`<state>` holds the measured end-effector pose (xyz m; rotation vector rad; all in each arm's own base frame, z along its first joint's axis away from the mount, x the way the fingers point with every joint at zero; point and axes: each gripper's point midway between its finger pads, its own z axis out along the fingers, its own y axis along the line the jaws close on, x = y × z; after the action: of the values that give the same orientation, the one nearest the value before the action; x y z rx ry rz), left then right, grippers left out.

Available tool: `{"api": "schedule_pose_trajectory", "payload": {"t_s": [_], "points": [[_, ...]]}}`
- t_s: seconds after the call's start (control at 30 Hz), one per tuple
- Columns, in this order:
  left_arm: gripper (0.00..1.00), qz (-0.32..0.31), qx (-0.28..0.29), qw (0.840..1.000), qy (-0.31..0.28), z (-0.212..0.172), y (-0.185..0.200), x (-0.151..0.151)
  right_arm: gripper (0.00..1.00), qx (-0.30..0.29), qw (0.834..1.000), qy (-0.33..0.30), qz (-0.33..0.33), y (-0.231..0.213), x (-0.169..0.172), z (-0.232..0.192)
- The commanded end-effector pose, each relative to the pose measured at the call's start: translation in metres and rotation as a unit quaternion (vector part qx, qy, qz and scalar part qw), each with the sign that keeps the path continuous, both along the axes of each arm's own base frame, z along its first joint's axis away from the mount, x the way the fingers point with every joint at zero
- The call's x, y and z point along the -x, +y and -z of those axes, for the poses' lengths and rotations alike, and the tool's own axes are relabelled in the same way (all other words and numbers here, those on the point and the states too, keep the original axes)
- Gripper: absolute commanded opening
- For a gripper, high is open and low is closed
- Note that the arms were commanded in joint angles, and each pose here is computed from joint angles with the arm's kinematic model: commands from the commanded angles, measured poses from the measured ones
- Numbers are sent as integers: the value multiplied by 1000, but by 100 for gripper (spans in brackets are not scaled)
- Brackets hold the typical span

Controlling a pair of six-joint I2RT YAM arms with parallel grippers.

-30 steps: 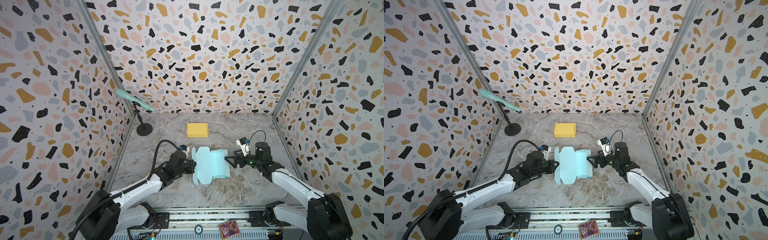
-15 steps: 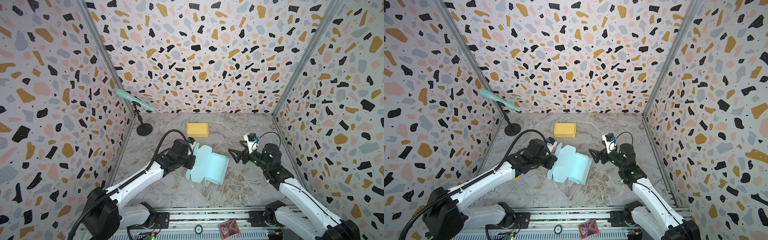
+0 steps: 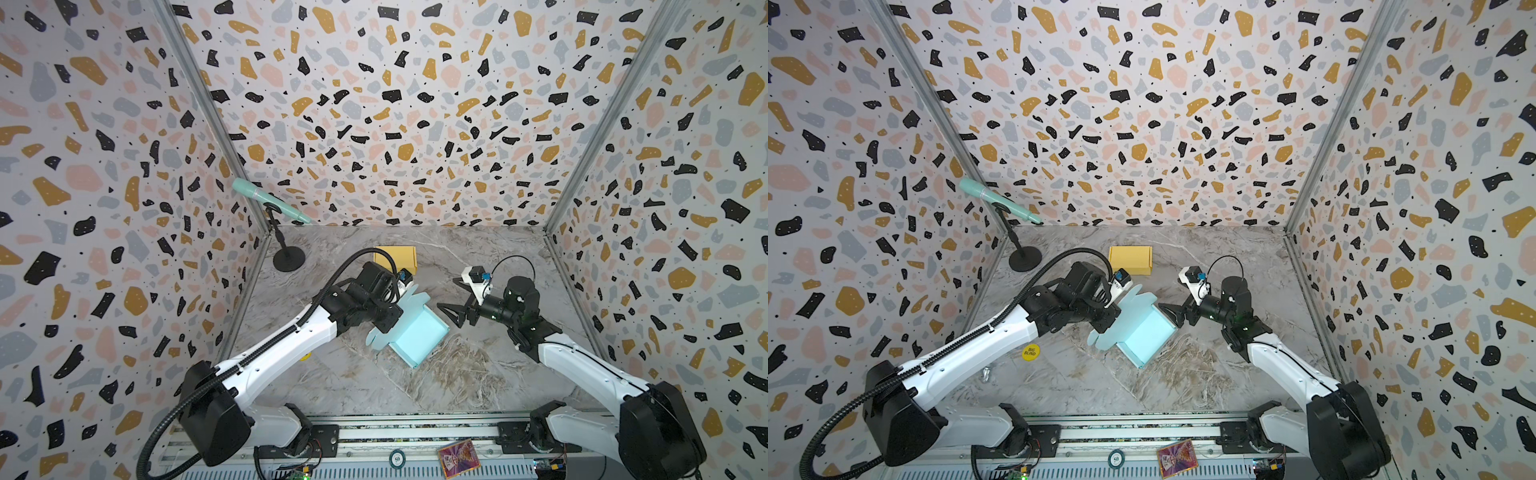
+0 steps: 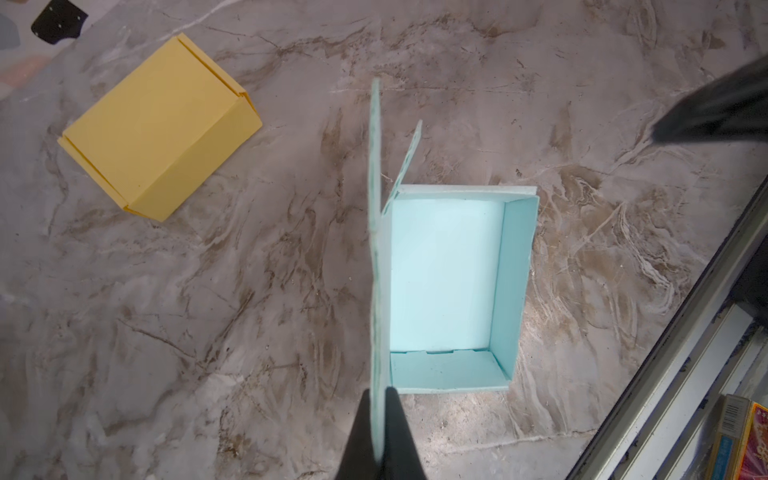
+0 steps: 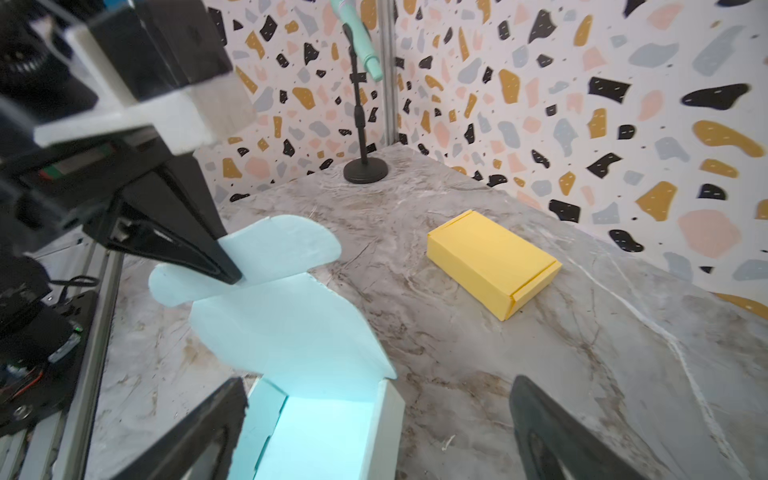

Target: Fold the paper box

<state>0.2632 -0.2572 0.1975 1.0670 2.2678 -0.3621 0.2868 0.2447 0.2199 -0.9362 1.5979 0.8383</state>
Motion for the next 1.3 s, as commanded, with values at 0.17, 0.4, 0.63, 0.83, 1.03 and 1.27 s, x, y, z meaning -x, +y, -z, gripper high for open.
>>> {"api": "schedule_pose_trajectory", "payload": {"t_s": [0.17, 0.4, 0.63, 0.83, 1.03, 1.27], "points": [[5, 47, -47, 998, -6, 2, -14, 1, 98, 9, 998, -29, -64, 22, -7, 4], [5, 58, -66, 996, -13, 5, -21, 1, 89, 37, 996, -10, -77, 32, -17, 26], [5, 59, -82, 995, -17, 9, -23, 0, 56, 52, 996, -9, -79, 34, -13, 33], [5, 56, -94, 994, -21, 13, -22, -2, 34, 64, 995, -8, -77, 33, -10, 40], [7, 50, -107, 993, -26, 18, -21, -4, 20, 71, 995, -8, -73, 30, -8, 42], [21, 33, -82, 996, -25, 22, -18, -9, 9, 77, 995, 0, -64, 25, -3, 51]]}}
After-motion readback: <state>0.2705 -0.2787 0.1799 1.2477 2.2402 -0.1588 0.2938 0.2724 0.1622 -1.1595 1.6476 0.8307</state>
